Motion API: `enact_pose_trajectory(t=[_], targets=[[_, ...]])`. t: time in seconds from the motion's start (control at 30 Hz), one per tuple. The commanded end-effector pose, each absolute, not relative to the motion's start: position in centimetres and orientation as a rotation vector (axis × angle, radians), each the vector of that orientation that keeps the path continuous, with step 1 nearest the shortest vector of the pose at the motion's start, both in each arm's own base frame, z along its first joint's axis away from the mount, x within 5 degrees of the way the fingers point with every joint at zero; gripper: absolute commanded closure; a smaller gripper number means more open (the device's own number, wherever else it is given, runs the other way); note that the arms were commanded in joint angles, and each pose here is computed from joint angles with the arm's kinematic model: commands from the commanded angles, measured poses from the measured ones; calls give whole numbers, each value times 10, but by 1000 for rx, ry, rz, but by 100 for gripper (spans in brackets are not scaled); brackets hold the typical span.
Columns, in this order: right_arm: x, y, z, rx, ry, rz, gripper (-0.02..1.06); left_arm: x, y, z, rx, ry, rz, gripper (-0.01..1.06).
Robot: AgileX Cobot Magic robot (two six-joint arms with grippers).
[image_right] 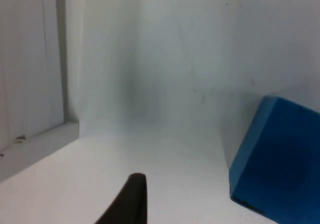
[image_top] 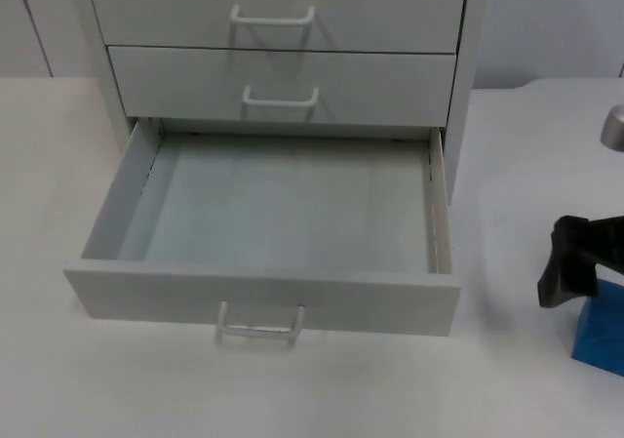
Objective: Open the drawer with the left hand, place the block into the drawer with the right hand, then close the drawer with the left hand.
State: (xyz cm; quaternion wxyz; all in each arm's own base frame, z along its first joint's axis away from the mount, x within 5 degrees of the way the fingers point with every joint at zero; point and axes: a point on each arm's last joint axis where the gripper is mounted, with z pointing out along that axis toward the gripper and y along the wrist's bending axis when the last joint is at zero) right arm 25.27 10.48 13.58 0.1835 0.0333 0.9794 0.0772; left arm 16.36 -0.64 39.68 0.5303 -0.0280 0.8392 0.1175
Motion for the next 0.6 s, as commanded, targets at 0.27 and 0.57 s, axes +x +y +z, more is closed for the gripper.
enact_pose_trajectory(t=[0.27,0.57], targets=[[251,107,135,95,2768,220,0,155,5,393,-173,1950,384,1],[251,107,135,112,2770,222,0,148,2,389,-174,1964,282,6]])
